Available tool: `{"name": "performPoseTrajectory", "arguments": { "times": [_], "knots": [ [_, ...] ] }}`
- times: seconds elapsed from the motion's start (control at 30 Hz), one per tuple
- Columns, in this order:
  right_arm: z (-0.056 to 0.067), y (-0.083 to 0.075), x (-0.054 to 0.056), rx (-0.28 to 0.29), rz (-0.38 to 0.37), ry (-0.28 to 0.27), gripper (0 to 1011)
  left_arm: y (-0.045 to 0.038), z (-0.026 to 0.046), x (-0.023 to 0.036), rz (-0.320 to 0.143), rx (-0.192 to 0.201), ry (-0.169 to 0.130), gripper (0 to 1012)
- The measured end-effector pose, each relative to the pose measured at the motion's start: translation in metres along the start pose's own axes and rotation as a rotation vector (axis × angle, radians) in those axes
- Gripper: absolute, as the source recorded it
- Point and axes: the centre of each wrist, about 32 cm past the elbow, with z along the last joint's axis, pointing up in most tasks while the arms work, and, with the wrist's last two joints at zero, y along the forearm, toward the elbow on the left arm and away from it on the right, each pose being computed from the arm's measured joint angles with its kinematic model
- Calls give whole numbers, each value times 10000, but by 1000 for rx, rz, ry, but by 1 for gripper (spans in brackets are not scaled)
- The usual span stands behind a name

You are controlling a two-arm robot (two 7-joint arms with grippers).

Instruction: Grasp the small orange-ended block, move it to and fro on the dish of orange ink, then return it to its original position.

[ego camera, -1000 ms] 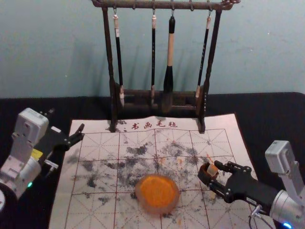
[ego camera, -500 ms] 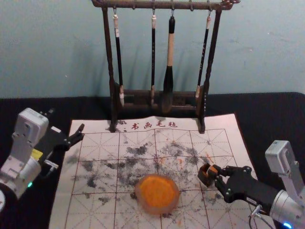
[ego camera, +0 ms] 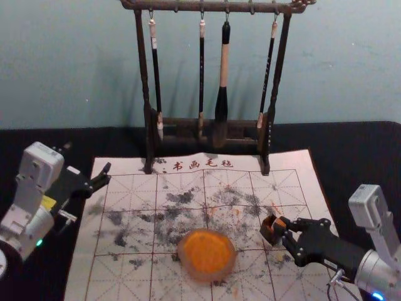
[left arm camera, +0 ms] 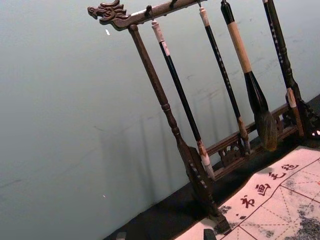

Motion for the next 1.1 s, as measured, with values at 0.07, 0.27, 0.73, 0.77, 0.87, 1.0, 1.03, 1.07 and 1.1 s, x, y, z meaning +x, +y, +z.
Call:
{"name": "performPoseTrajectory", "arguments": {
  "times": [0.07,0.27,0.73,0.77,0.87,1.0,1.03,1.07,1.1],
  "knots": [
    [0,0,0,0,0,0,85,0,0,0,0,0,0,1001],
    [2,-2,-1,-1,-4,-6,85,0,0,0,0,0,0,1001],
    [99,-32,7,17,-30,-30,85,0,0,0,0,0,0,1001],
    [121,-39,13,21,-34,-32,85,0,0,0,0,0,0,1001],
    [172,-56,29,32,-43,-32,85,0,0,0,0,0,0,1001],
    [270,-81,56,62,-52,-32,85,0,0,0,0,0,0,1001],
    [292,-87,63,69,-54,-32,85,0,0,0,0,0,0,1001],
    [313,-90,67,76,-54,-33,85,0,0,0,0,0,0,1001],
    [360,-97,74,92,-52,-34,85,0,0,0,0,0,0,1001]
  ]
}}
